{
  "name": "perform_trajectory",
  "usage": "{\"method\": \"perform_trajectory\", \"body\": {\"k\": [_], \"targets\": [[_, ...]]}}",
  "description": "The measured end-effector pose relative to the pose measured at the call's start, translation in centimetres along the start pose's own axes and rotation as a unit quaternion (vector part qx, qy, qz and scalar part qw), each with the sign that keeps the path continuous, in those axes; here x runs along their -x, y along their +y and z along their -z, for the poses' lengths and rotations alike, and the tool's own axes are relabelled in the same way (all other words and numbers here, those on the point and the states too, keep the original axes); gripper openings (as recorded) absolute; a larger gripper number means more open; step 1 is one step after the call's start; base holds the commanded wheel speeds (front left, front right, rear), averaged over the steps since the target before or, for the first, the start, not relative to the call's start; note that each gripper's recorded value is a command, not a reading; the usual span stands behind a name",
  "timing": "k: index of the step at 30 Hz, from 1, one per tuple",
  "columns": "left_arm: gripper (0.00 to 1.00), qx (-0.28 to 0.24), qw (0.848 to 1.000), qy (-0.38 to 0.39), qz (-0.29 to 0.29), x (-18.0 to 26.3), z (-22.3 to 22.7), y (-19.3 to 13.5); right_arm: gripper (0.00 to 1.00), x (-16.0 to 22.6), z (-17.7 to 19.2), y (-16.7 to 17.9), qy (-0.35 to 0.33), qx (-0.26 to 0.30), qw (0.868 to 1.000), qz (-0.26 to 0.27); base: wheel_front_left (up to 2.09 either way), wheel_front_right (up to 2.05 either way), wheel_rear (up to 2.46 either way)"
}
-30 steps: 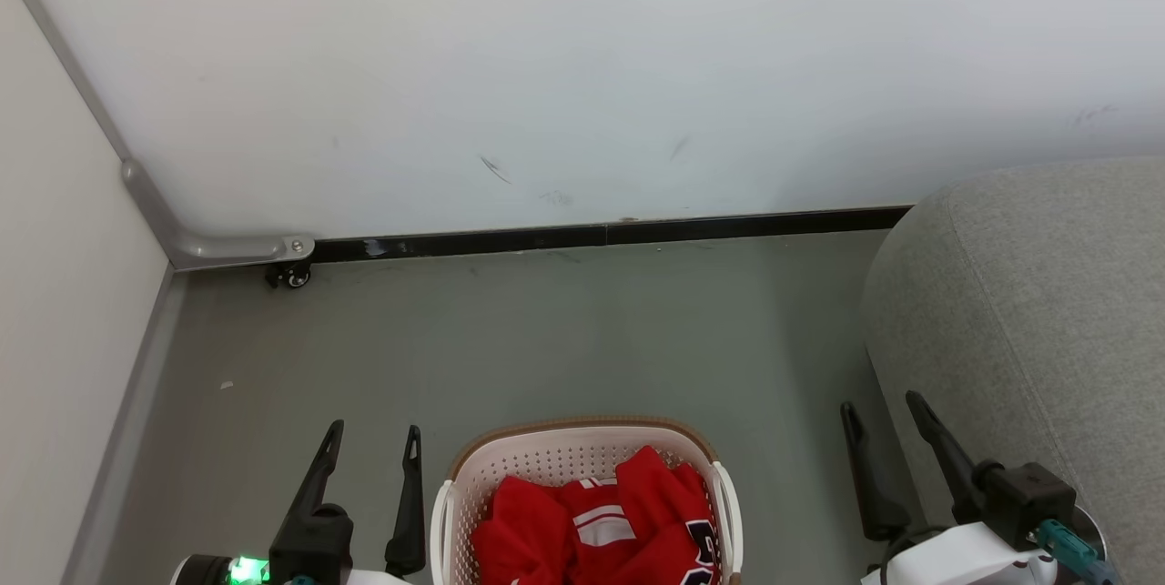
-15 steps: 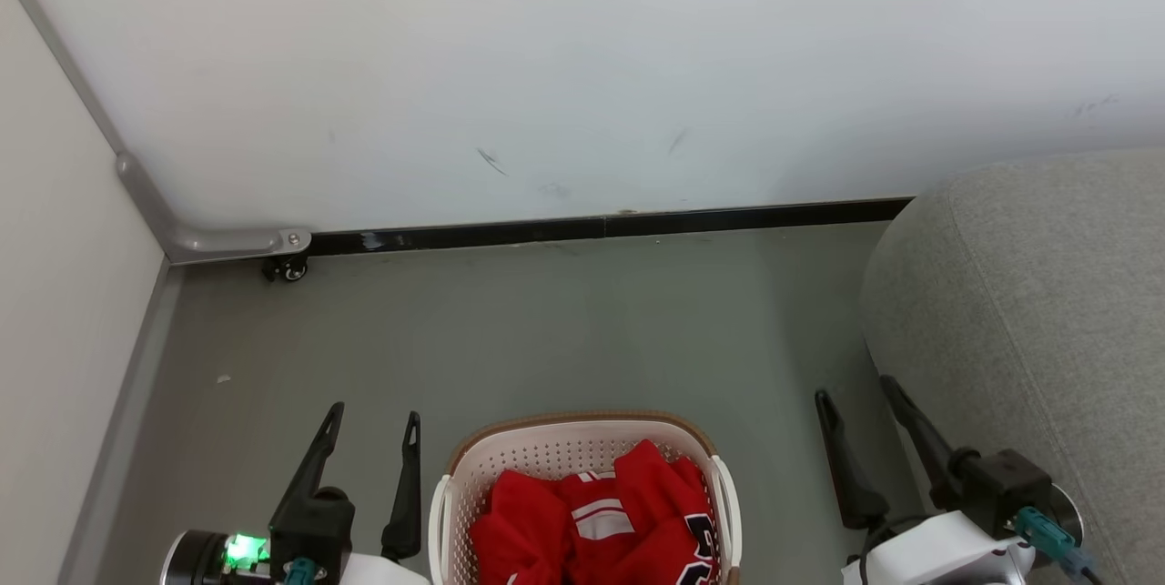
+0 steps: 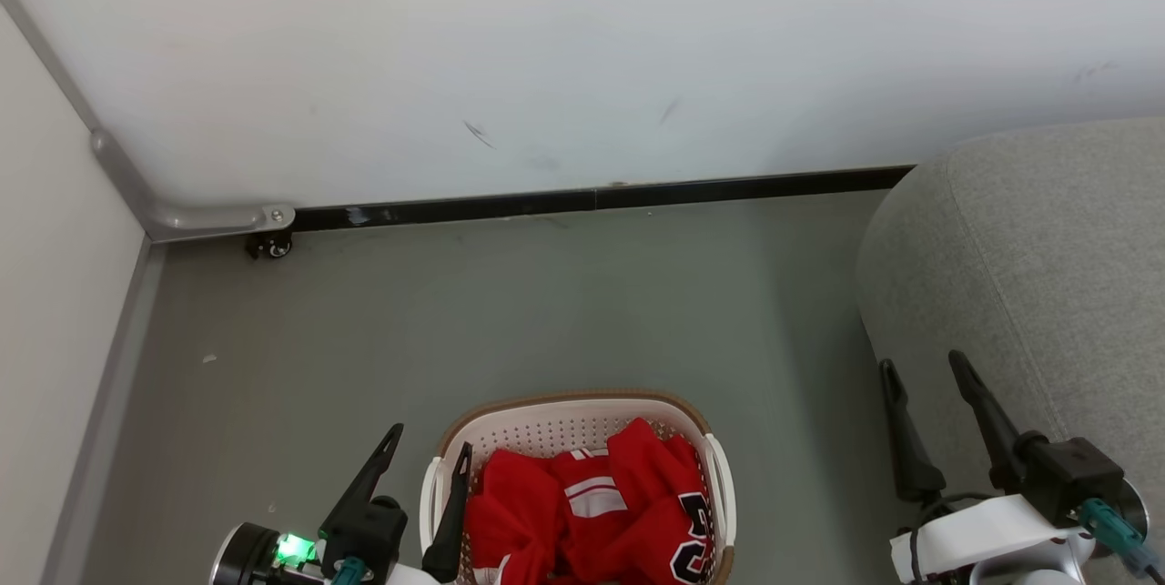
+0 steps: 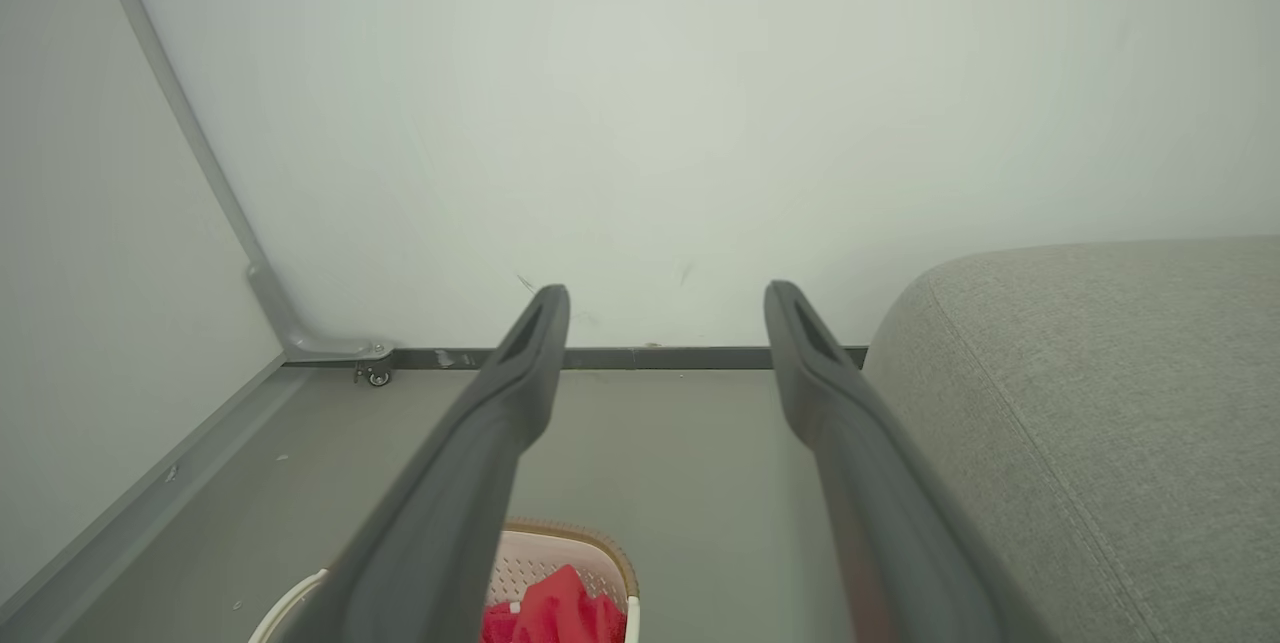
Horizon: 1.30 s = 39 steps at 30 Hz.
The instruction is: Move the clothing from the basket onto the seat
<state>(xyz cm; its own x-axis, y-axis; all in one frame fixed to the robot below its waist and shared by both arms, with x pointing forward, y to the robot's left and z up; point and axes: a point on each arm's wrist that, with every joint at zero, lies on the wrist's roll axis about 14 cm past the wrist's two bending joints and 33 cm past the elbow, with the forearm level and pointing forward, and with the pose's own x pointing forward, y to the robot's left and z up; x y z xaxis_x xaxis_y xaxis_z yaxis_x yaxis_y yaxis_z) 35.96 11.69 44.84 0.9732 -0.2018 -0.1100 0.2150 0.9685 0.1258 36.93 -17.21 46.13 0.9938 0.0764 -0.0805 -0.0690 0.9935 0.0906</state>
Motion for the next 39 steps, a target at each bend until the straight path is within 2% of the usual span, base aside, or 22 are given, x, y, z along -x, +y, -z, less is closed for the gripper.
{"method": "perform_trajectory", "body": {"k": [14,39], "targets": [[1.0,-0.008,0.998,0.049,0.044,-2.2,3.0,-2.0,1.0,-0.6,0.3,-2.4,0.003,0.001,0.999,0.034,0.0,0.0,0.0],[1.0,-0.023,0.985,0.135,0.107,-8.1,9.8,-4.9,1.0,-5.6,0.4,-5.4,-0.009,0.02,0.997,0.068,0.0,0.0,0.0]]}}
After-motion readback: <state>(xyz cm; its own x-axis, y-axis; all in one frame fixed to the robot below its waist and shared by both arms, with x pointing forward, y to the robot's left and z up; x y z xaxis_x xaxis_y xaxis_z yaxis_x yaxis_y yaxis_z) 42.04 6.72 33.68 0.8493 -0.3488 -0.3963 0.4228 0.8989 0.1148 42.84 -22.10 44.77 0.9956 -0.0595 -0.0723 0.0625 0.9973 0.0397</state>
